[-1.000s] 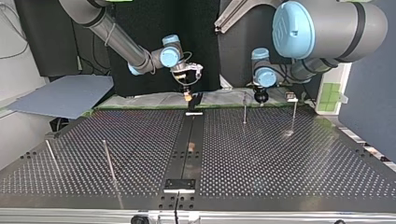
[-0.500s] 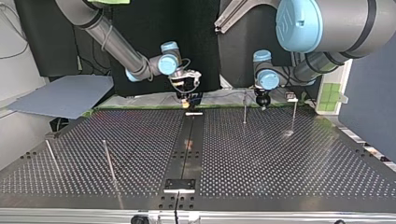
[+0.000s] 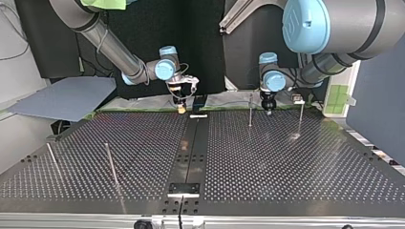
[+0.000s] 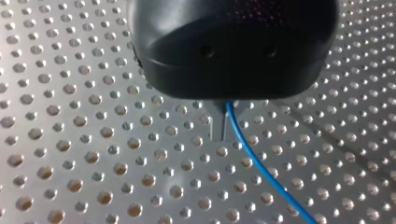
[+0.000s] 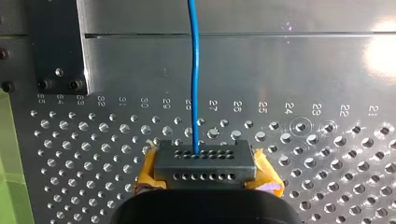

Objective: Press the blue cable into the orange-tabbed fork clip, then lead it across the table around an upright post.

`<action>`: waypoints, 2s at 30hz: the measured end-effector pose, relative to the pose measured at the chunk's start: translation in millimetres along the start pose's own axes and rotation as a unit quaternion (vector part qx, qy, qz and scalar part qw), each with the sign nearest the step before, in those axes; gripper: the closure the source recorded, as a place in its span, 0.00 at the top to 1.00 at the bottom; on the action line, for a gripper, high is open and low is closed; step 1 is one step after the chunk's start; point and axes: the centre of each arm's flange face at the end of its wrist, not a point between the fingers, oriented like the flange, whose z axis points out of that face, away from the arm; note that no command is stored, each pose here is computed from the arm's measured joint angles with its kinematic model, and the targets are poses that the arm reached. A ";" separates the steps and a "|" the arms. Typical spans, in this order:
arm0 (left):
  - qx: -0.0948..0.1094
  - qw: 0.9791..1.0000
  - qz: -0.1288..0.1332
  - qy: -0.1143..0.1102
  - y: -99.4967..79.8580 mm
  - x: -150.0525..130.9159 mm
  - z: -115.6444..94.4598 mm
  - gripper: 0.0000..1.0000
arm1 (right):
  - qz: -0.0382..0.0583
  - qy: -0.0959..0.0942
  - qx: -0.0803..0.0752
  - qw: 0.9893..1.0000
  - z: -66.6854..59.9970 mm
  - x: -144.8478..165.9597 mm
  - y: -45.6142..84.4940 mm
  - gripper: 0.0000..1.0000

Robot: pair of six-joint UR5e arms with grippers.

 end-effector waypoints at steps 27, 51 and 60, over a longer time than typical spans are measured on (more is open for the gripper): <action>0.006 0.995 0.047 0.092 15.1 35.9 -46.1 1.00 | -0.001 -0.002 0.007 1.000 -1.8 -1.7 -5.7 0.00; 0.036 0.995 0.031 0.092 9.5 20.4 -94.3 1.00 | 0.000 -0.010 0.012 1.000 -4.4 -4.2 -9.9 0.00; 0.064 0.992 0.046 0.099 3.3 12.6 -121.7 1.00 | 0.000 -0.013 0.011 1.000 -5.3 -5.5 -10.3 0.00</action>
